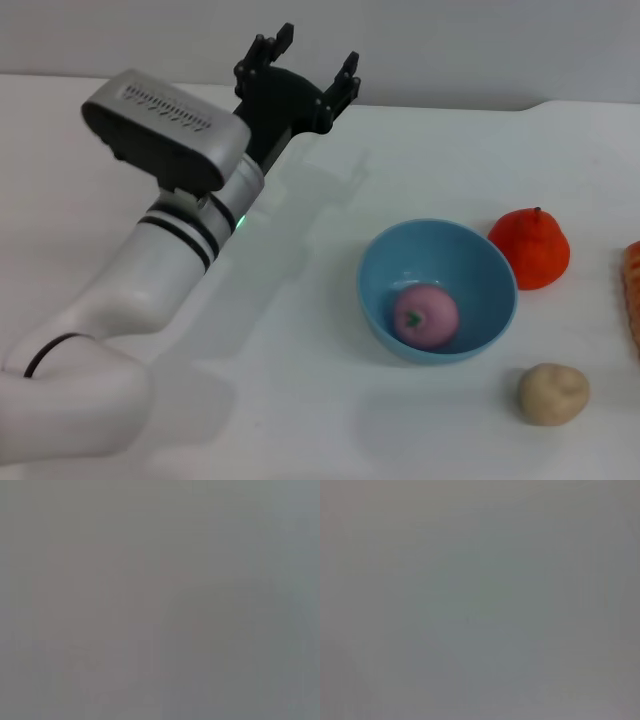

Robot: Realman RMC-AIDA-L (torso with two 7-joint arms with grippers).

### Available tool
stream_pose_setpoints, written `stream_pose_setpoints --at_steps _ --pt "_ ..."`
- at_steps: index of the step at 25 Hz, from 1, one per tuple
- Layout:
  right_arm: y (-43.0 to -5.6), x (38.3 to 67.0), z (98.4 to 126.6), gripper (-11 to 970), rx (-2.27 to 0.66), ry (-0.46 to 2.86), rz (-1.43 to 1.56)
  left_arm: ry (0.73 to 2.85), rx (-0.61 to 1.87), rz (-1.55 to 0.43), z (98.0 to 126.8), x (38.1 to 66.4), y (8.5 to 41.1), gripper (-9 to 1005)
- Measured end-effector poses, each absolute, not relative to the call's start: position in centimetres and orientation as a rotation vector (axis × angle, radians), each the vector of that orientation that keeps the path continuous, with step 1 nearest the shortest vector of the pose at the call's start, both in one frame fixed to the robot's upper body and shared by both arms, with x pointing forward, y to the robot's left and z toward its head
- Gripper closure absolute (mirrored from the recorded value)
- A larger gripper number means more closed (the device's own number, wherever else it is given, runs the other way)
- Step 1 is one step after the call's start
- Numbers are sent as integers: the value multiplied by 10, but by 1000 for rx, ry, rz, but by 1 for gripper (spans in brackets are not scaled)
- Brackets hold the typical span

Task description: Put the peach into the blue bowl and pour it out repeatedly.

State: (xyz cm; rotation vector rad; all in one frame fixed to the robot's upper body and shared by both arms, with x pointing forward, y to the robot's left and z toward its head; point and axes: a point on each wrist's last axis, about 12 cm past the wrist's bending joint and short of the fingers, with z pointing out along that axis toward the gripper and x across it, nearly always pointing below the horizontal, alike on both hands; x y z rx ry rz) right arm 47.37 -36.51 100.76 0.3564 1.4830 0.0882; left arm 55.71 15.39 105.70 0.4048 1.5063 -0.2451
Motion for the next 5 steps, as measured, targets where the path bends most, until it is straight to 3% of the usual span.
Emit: stream_pose_setpoints --at_steps 5 --pt "-360 478 1008 405 268 1503 44 1513 348 -258 1054 551 159 224"
